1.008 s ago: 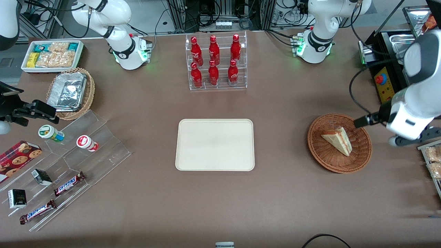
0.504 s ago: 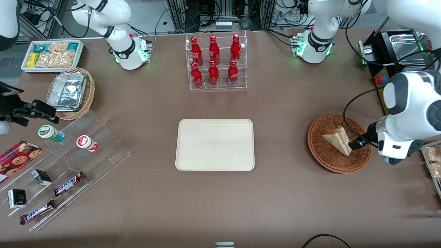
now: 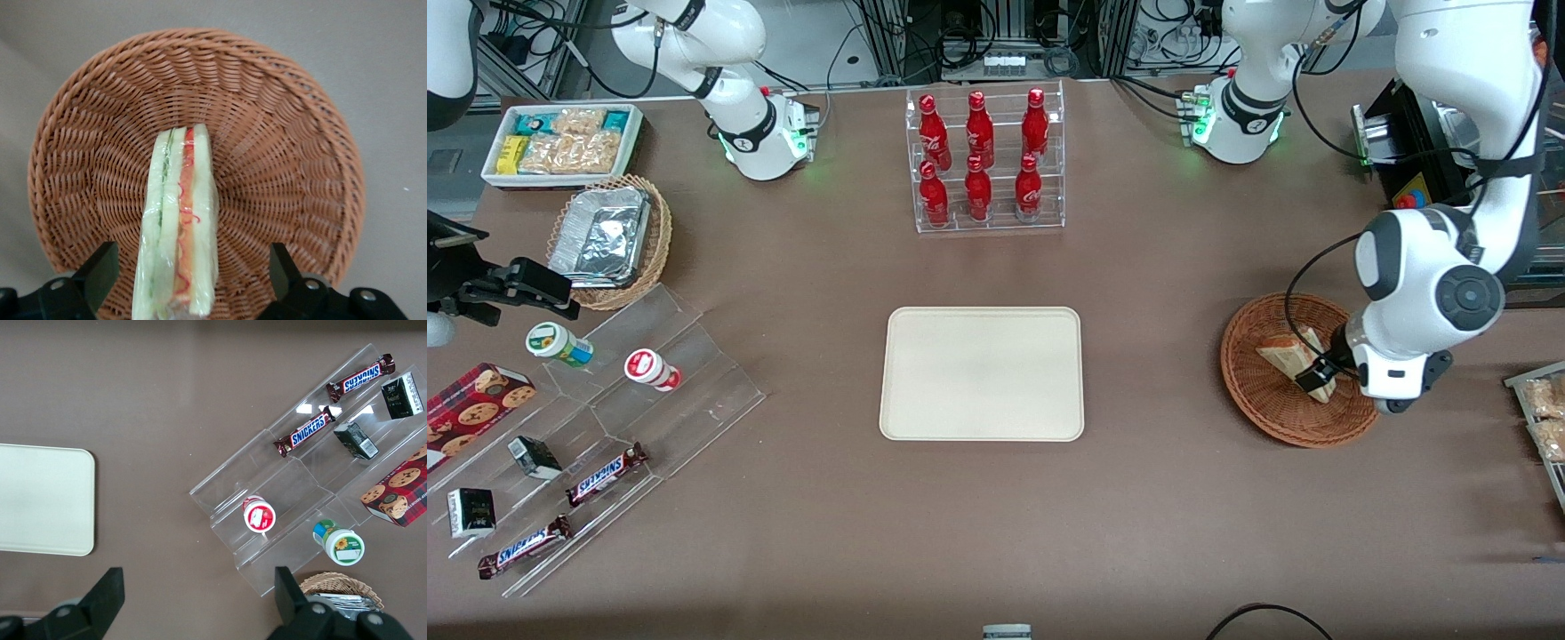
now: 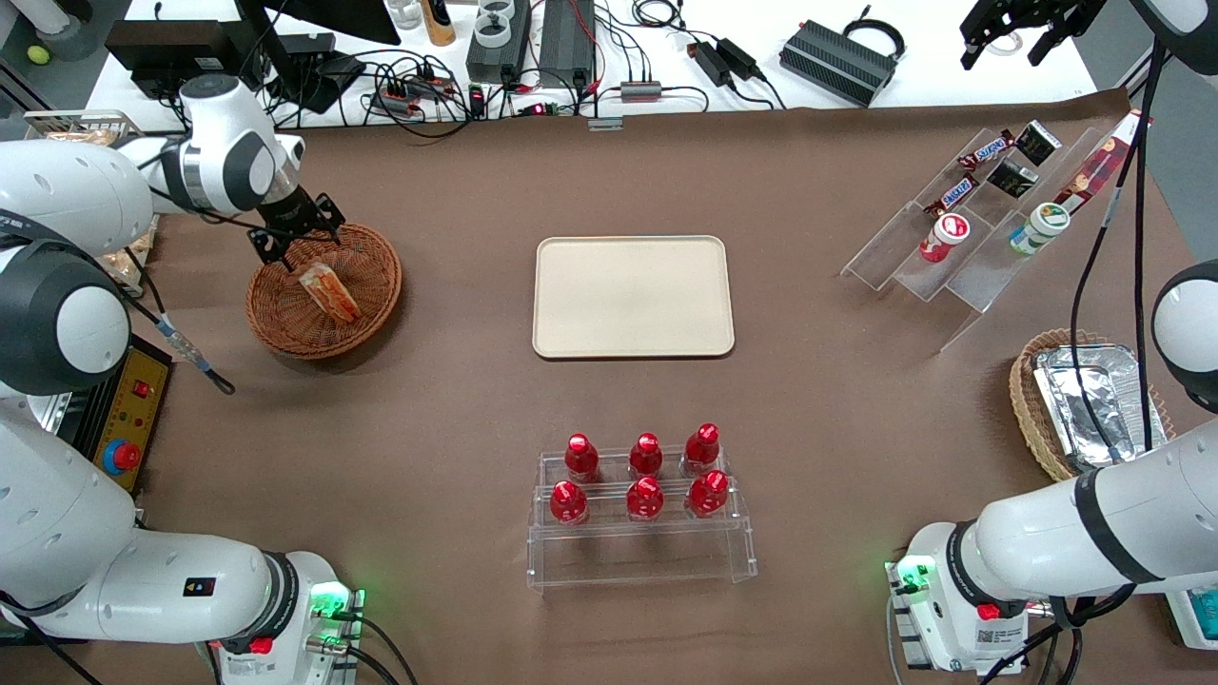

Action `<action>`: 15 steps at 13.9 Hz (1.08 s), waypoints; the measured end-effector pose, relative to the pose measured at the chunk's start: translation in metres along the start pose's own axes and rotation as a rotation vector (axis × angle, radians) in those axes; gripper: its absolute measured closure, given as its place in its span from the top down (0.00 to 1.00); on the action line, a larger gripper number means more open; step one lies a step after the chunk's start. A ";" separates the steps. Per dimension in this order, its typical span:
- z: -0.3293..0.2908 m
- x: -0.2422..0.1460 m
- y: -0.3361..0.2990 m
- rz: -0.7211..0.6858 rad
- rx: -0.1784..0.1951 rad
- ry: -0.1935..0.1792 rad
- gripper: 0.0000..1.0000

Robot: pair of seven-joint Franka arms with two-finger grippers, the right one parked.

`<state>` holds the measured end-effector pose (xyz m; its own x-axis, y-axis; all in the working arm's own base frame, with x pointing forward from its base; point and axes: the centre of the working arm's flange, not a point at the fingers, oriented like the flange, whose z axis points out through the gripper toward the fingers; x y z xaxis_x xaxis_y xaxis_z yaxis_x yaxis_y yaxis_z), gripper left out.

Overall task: Place sandwich from basket to tray
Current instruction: 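Close the left gripper on the wrapped sandwich wedge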

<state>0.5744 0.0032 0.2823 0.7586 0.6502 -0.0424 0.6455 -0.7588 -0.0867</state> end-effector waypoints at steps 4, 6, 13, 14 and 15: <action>0.014 -0.003 -0.010 -0.011 0.008 -0.008 1.00; 0.022 -0.007 -0.012 -0.027 0.001 -0.002 0.99; 0.045 -0.011 -0.014 -0.081 0.011 -0.010 0.94; 0.047 -0.012 -0.014 -0.080 0.014 -0.013 0.93; 0.049 -0.013 -0.013 -0.079 0.017 -0.016 0.91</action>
<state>0.5517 0.0071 0.2351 0.7041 0.7083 -0.0505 0.7013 -0.7047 -0.1073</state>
